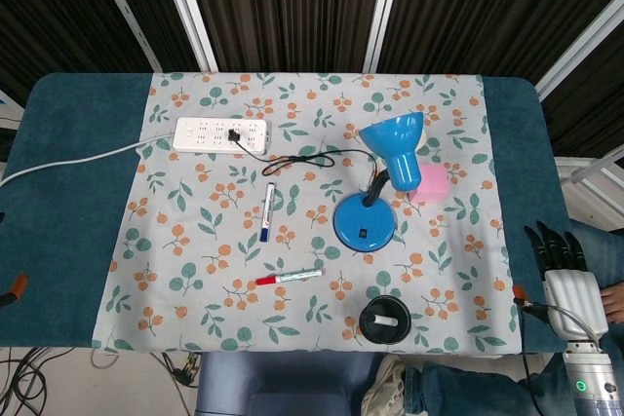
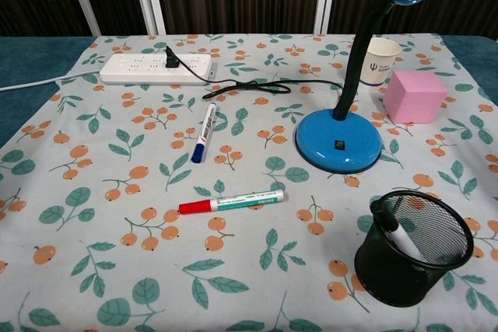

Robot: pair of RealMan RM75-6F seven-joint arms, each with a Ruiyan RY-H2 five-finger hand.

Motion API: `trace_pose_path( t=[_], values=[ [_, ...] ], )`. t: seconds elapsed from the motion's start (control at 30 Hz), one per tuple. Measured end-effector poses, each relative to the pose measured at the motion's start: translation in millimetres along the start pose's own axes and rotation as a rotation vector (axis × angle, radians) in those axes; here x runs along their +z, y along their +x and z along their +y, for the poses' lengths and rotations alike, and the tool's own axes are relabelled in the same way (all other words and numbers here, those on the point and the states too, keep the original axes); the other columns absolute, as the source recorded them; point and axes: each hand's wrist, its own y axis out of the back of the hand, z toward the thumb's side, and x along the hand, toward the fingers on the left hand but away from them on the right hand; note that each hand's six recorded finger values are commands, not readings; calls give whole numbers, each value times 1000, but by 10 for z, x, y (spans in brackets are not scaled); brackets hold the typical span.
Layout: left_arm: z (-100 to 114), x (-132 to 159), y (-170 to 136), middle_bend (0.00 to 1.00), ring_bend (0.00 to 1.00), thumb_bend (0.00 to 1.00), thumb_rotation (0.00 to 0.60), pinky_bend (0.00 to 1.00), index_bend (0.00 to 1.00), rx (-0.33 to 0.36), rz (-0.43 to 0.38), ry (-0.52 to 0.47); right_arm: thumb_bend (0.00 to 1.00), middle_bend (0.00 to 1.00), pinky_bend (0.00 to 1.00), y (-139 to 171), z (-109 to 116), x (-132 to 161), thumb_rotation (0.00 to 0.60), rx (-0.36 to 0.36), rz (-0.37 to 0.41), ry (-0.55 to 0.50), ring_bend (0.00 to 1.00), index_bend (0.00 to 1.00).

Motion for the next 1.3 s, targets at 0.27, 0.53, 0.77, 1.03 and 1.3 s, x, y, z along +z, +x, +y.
trace_pose_path(
  t=[0.27, 0.53, 0.77, 1.03, 1.3],
  values=[
    [7, -22, 6, 40, 0, 279, 600, 99, 36, 0, 8, -6, 341, 251, 298, -46, -81, 95, 600, 28, 43, -1, 376, 9],
    [-14, -7, 17, 40, 0, 279, 600, 99, 36, -8, 4, -1, 427, 542, 459, -328, -231, 377, 600, 113, 172, 42, 739, 3],
    [-17, -15, 16, 40, 0, 279, 600, 99, 36, -11, 7, -1, 514, 667, 562, -628, -446, 710, 600, 234, 285, 105, 795, 0],
    [-21, -25, 23, 40, 0, 279, 600, 98, 36, -14, 10, -3, 517, 701, 654, -810, -684, 1197, 600, 323, 365, 83, 814, 0],
    [-24, -35, 32, 40, 0, 279, 600, 98, 36, -17, 12, -6, 518, 711, 726, -897, -902, 1556, 600, 403, 411, 66, 822, 0]
  ],
)
